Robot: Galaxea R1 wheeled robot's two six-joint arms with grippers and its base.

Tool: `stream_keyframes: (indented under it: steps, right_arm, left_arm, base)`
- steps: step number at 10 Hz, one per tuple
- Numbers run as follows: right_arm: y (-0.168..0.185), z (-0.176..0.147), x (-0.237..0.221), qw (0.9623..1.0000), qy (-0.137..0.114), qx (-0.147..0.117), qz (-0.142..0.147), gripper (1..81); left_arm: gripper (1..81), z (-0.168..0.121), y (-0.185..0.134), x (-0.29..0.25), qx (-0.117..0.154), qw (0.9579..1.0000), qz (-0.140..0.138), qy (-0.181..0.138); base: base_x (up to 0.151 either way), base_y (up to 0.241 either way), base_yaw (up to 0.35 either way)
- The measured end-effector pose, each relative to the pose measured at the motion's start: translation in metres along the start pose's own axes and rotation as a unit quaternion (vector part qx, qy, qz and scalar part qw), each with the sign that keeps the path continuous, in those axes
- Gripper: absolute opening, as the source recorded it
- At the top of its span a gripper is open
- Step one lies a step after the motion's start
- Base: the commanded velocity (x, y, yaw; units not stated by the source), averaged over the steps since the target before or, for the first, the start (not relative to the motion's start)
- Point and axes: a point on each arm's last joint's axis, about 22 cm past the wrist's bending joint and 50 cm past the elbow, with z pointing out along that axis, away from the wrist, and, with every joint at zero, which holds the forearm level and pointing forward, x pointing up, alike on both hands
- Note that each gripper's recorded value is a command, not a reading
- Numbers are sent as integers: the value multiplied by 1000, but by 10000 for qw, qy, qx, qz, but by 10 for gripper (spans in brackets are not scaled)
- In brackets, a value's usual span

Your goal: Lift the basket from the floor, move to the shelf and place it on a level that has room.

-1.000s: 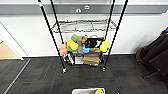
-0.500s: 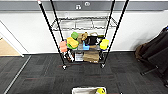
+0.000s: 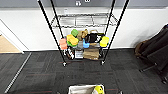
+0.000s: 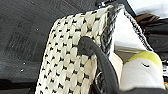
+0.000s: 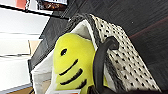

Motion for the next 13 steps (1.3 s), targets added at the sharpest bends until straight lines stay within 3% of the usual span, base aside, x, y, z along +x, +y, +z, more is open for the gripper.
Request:
stream_keyframes:
  steps: [4,9,13]
  right_arm:
    - [-53,-21,-2,9990,241,278,-248,10]
    - [-74,-73,-29,9976,420,301,-453,10]
    - [-76,-102,-69,9980,302,340,-448,10]
  left_arm:
    - [10,-39,34,2,-91,9991,246,321]
    - [10,-79,78,-28,-248,9973,546,432]
    - [10,-92,68,-84,-212,9984,462,249]
  base:
    - [0,0,0]
    - [0,0,0]
    - [0,0,0]
